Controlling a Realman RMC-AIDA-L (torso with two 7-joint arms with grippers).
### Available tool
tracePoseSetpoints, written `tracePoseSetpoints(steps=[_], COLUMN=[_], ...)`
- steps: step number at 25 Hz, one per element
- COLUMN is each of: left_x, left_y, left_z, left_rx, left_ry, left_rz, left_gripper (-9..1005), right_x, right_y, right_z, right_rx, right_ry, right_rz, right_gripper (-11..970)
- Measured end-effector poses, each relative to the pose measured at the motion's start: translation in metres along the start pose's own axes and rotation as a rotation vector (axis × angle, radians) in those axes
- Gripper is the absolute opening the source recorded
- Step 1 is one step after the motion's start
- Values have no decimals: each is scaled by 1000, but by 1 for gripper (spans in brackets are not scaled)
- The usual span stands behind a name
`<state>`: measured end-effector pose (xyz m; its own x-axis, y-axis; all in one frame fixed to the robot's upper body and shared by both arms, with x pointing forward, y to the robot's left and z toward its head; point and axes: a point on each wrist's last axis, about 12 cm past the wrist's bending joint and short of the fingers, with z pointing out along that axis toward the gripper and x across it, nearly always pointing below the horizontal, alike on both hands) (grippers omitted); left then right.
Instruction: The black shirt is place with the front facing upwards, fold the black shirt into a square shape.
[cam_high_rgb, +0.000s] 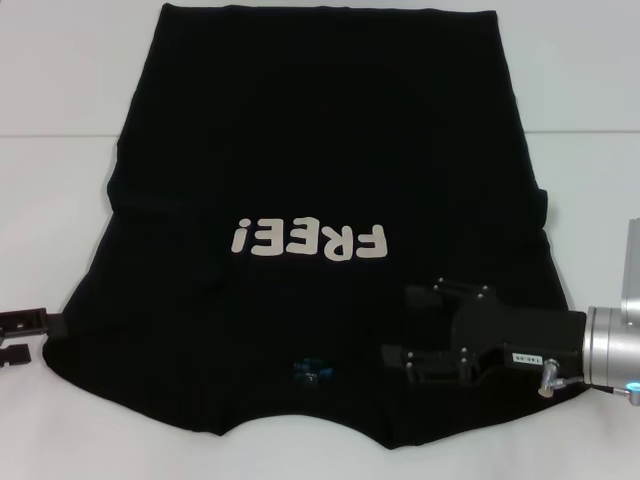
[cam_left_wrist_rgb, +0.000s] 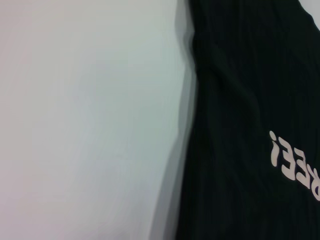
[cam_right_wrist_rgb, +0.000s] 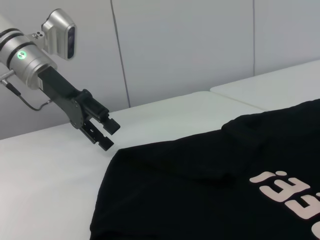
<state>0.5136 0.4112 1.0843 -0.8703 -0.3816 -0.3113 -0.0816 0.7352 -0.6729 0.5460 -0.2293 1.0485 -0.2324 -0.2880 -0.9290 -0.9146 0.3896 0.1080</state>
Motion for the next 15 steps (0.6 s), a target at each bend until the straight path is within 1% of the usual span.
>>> tracePoseSetpoints(steps=[4,15], left_x=[1,4], left_y=[3,3], left_z=[4,11], left_rx=[-18,-9], left_ry=[-19,-8], left_rz=[-3,-23], left_gripper=[835,835], right_x=[2,3], right_y=[1,1], right_z=[-1,-3], right_rx=[2,4], right_ry=[1,3], right_rz=[5,9], right_gripper=[924,924])
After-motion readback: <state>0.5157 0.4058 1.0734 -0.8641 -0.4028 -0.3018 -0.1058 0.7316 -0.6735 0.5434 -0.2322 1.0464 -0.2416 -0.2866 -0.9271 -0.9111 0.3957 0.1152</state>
